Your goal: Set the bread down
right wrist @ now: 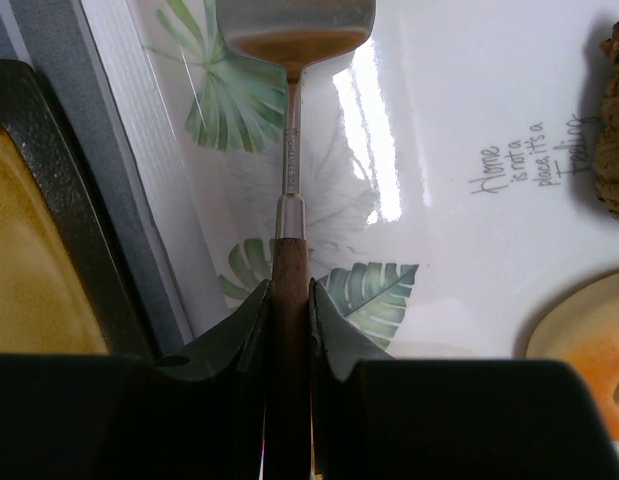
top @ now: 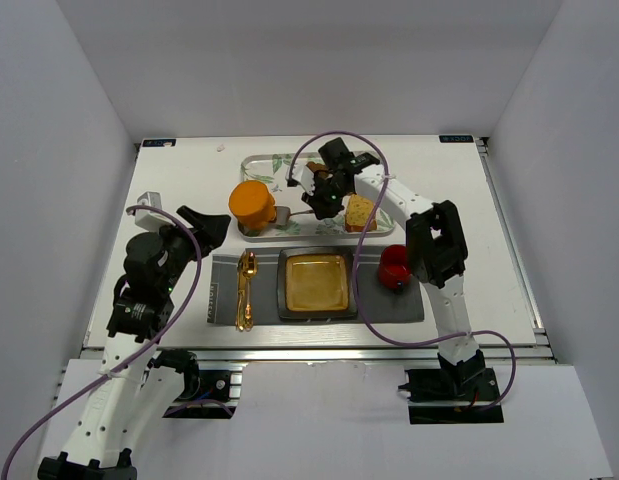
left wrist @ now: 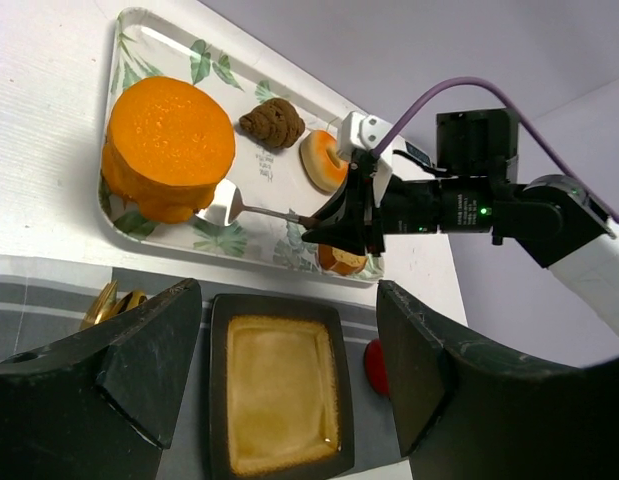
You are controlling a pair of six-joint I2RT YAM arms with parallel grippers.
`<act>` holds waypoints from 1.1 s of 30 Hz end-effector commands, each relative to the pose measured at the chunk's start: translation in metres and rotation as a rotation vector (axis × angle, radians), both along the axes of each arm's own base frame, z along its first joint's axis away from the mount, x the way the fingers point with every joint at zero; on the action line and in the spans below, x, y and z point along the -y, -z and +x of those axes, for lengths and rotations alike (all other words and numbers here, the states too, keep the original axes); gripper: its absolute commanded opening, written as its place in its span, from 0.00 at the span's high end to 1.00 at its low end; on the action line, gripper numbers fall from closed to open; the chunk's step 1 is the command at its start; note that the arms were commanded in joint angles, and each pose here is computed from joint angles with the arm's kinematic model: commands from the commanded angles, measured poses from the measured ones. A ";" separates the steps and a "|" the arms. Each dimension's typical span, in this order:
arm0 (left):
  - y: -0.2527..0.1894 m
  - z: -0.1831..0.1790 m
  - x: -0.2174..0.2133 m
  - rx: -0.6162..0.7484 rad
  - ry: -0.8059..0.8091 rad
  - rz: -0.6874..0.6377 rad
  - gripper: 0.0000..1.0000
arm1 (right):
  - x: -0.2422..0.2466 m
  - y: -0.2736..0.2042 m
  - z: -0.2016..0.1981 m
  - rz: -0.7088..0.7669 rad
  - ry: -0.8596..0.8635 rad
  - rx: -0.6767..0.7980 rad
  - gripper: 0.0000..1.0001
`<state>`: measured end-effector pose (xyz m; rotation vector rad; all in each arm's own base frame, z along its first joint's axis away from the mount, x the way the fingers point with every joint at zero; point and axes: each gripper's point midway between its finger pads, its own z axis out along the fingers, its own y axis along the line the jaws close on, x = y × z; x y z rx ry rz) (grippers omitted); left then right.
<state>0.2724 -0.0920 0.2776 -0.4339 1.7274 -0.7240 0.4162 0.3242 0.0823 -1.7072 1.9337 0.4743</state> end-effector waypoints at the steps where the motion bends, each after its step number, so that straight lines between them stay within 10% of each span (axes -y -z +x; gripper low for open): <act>1: -0.022 -0.001 0.000 0.044 0.005 -0.009 0.20 | -0.021 -0.004 0.005 0.084 -0.012 0.010 1.00; 33: -0.023 -0.002 0.002 0.042 0.012 -0.029 0.21 | -0.016 -0.002 -0.002 0.212 0.051 0.030 1.00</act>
